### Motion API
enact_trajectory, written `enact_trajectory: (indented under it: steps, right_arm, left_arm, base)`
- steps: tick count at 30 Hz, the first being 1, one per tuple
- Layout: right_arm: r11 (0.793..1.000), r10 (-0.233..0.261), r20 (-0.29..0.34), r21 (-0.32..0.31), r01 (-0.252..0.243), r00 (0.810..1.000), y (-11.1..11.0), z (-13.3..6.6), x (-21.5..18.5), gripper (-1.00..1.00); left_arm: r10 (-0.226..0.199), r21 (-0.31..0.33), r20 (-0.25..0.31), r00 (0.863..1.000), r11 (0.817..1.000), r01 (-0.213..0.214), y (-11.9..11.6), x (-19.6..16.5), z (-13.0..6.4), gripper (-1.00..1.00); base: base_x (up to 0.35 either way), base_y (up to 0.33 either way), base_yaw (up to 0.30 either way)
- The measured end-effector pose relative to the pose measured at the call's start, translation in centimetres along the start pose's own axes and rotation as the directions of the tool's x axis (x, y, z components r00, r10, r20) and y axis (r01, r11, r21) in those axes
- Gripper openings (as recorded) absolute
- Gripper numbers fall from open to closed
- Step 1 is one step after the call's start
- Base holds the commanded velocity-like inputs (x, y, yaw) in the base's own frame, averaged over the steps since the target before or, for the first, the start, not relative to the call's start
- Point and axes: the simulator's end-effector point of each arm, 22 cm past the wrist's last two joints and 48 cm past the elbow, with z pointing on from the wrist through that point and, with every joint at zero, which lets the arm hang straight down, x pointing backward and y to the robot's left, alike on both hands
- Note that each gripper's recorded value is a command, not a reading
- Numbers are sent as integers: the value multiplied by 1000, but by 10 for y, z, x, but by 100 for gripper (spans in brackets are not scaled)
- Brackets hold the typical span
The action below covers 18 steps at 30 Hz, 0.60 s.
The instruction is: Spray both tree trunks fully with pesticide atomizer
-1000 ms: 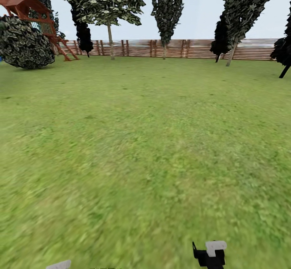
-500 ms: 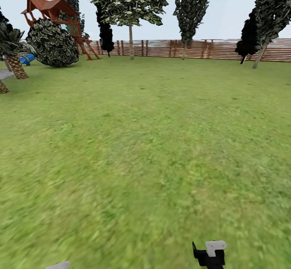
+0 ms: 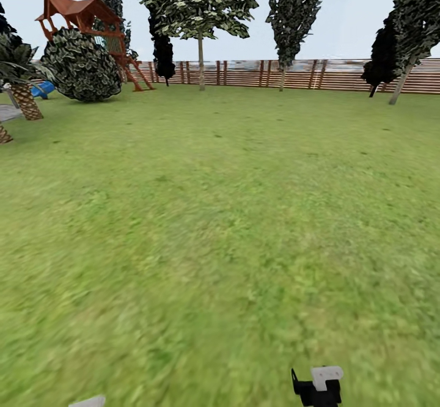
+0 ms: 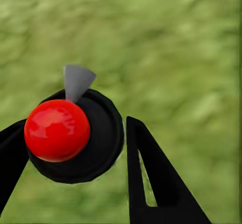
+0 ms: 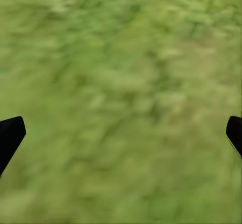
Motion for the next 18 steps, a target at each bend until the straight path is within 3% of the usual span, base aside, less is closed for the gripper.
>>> enact_trajectory:
  steps: [5,18]
  right_arm:
    - [1000,1,-1,2,-1,1000,-1,0,0,100]
    - [1000,3,0,5,-3,1000,-1,0,0,100]
  left_arm:
    - [0,0,0,1000,1000,0,0,0,0,-100]
    - [0,0,0,1000,1000,0,0,0,0,-100]
  base:
    - [336,0,22]
    - [338,0,262]
